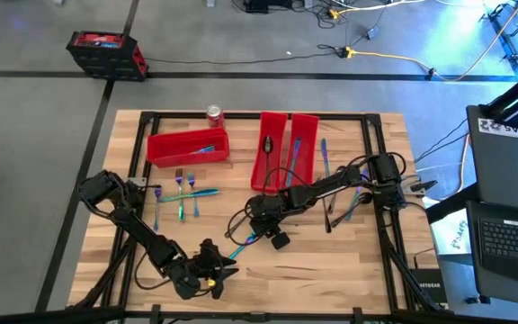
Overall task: Sort silverware
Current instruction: Put the blue table knife into the right red bin
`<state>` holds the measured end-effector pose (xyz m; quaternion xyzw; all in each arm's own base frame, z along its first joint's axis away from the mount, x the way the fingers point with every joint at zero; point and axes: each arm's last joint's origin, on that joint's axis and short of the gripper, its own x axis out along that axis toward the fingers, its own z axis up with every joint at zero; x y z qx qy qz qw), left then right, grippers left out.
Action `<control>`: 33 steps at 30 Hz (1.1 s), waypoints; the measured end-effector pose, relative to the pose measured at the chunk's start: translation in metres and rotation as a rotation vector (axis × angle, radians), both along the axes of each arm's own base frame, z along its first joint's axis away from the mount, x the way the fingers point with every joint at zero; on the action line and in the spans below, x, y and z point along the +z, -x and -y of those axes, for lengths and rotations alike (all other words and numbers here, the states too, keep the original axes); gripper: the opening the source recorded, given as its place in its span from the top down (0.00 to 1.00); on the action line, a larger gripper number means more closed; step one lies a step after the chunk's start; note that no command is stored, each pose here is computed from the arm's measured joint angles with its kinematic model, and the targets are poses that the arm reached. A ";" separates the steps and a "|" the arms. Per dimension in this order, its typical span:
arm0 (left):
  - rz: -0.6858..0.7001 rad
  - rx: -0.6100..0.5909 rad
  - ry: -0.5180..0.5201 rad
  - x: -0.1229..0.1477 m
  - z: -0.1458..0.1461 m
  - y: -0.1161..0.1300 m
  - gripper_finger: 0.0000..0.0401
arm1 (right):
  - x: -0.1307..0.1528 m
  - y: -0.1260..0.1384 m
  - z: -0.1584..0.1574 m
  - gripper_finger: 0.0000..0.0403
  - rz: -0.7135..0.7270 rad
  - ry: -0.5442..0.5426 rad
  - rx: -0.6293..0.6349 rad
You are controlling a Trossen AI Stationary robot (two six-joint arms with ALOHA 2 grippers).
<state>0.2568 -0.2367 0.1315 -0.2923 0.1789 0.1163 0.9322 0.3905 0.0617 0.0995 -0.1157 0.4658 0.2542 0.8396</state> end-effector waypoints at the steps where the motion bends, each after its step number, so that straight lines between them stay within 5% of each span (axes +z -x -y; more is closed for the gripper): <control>1: -0.001 0.000 -0.001 0.000 0.000 0.000 0.70 | 0.000 0.000 0.000 0.75 0.000 -0.001 0.000; 11: -0.011 0.010 0.009 -0.001 -0.001 0.001 0.70 | 0.000 0.001 -0.003 0.75 0.030 0.050 0.085; 24: -0.028 0.026 0.016 -0.004 -0.002 0.002 0.70 | 0.000 0.006 -0.030 0.75 0.084 0.287 0.151; 33: -0.020 0.043 0.037 -0.003 -0.004 0.000 0.70 | 0.001 0.005 -0.034 0.75 0.096 0.255 0.145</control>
